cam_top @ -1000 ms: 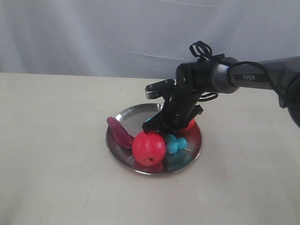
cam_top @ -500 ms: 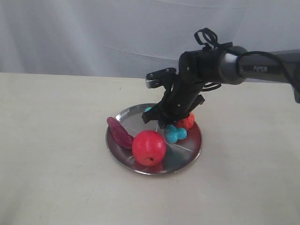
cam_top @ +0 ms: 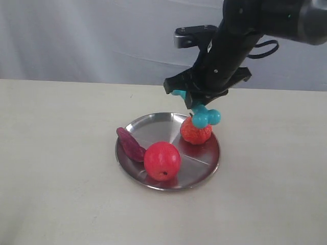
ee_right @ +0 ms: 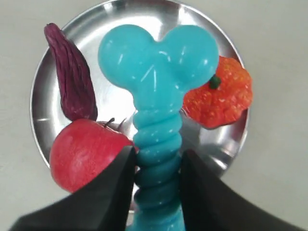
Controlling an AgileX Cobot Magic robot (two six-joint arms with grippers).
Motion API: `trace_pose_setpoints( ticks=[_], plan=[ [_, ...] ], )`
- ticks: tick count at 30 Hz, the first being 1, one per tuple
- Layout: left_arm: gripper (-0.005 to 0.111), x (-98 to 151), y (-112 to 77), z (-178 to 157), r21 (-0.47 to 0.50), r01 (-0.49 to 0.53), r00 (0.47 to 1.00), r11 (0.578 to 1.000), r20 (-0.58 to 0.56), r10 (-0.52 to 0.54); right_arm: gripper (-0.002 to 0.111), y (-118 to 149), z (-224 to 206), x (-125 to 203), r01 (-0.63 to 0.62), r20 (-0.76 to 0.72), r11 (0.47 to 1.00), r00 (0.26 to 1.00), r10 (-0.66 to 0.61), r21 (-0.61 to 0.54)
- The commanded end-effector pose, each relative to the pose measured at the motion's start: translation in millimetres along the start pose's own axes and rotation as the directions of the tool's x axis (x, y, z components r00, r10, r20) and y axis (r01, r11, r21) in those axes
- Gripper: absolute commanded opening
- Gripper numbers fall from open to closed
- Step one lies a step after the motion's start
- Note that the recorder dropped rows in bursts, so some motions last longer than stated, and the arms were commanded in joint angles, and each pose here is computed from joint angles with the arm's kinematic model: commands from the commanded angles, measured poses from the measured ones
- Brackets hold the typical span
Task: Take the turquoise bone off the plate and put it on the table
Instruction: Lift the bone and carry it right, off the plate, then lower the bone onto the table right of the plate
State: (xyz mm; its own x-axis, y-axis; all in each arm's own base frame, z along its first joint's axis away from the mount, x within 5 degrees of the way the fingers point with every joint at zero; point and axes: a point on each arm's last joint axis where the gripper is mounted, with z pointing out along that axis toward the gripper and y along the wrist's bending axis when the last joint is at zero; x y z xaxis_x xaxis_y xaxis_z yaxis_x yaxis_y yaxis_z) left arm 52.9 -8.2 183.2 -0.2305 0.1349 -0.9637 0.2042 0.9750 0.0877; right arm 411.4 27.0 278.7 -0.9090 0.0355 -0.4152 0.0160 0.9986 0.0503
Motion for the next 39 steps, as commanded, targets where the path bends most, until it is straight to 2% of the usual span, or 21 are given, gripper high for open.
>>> trace_pose_setpoints(
  ticks=[1,5,11,18,21,28,39],
  plan=[
    [0.0,1,-0.2,0,0.002,-0.001,1.0,1.0,-0.001,0.001,-0.001,-9,-28,5,-0.026,-0.014,0.995,1.0,0.027,0.092],
    [0.0,1,-0.2,0,0.002,-0.001,1.0,1.0,-0.001,0.001,-0.001,-17,-43,11,-0.031,-0.039,0.983,0.998,0.039,0.179],
    [0.0,1,-0.2,0,0.002,-0.001,1.0,1.0,-0.001,0.001,-0.001,-46,-68,16,-0.14,-0.024,0.979,0.989,0.145,0.15],
    [0.0,1,-0.2,0,0.002,-0.001,1.0,1.0,-0.001,0.001,-0.001,-88,-77,45,-0.239,0.004,0.952,0.97,0.243,0.194],
    [0.0,1,-0.2,0,0.002,-0.001,1.0,1.0,-0.001,0.001,-0.001,-96,-62,59,-0.256,-0.015,0.946,0.964,0.264,0.2],
    [0.0,1,-0.2,0,0.002,-0.001,1.0,1.0,-0.001,0.001,-0.001,-95,-6,81,-0.296,-0.032,0.943,0.952,0.304,0.154],
    [0.0,1,-0.2,0,0.002,-0.001,1.0,1.0,-0.001,0.001,-0.001,-103,65,82,-0.326,-0.044,0.934,0.941,0.335,0.144]
  ],
)
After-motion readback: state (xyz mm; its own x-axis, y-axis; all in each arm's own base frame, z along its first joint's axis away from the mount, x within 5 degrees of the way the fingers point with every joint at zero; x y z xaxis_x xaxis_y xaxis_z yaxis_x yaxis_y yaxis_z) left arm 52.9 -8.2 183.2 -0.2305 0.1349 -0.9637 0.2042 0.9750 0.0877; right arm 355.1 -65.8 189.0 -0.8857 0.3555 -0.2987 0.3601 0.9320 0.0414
